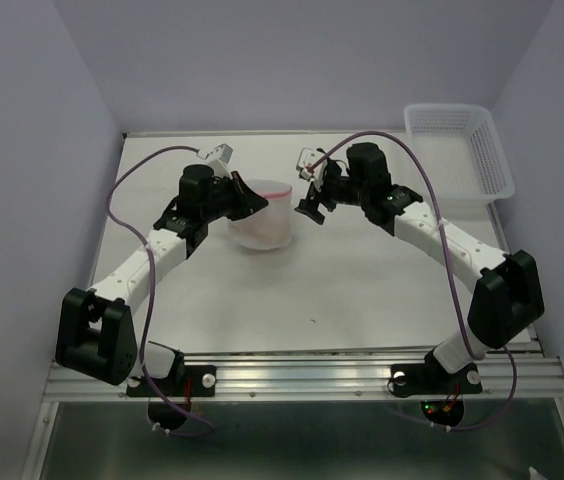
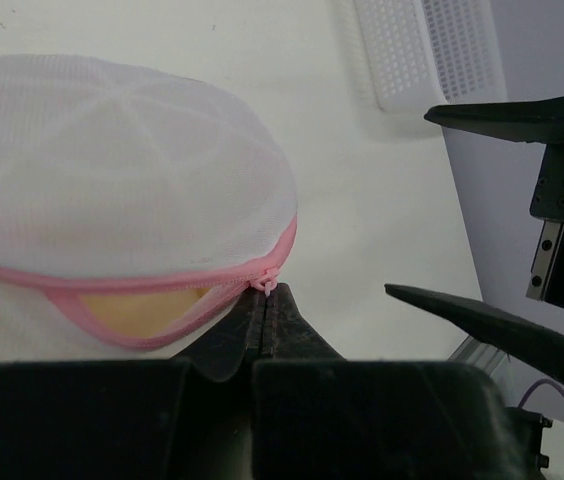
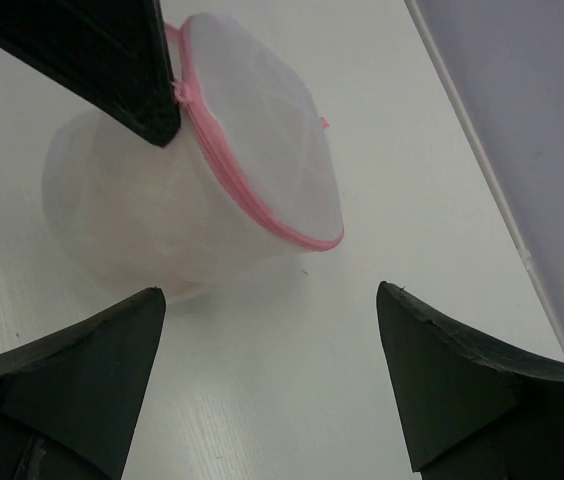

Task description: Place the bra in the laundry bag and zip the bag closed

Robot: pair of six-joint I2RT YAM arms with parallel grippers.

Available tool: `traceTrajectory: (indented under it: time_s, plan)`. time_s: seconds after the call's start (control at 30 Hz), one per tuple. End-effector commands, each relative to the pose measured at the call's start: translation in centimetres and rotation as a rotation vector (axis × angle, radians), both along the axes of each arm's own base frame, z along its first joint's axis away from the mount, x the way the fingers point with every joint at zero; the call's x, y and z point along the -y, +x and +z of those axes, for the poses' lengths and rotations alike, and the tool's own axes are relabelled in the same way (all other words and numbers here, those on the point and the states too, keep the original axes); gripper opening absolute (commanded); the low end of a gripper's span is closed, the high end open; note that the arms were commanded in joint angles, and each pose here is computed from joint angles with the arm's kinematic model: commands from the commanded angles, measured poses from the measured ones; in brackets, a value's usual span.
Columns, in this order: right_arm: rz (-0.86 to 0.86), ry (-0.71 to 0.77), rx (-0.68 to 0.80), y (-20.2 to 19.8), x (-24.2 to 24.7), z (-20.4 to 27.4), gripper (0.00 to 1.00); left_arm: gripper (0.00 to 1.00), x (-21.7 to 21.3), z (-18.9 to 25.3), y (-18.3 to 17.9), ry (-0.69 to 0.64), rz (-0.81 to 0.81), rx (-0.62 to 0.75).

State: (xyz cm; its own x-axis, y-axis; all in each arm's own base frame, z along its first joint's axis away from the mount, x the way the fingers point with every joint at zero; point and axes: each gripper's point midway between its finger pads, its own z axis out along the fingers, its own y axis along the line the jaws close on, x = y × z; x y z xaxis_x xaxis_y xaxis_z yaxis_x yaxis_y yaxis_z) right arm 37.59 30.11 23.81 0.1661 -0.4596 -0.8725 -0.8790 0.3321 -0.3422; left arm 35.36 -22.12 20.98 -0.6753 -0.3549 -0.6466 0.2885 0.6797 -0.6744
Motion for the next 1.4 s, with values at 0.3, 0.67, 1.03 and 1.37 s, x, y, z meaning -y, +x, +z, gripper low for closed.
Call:
traceTrajectory:
  time_s: [0.3,0.67,1.03,1.37]
  plan:
    - [0.12,0.035,0.077,0.6,-4.9,3.1,0.91,0.0,1.8,2.5,0.5,0.054,-0.038,0.072]
    - [0.167,0.003,0.019,1.2,-6.5,0.5,0.74,0.0,2.6,1.6,0.3,0.049,-0.049,0.035]
    - [0.184,-0.055,-0.008,0.9,-6.2,-2.1,0.65,0.0,3.6,1.9,0.2,0.019,-0.083,0.029]
    - [0.199,-0.087,-0.009,1.3,-6.3,-3.3,0.41,0.0,4.4,2.0,-0.4,0.005,-0.12,0.036]
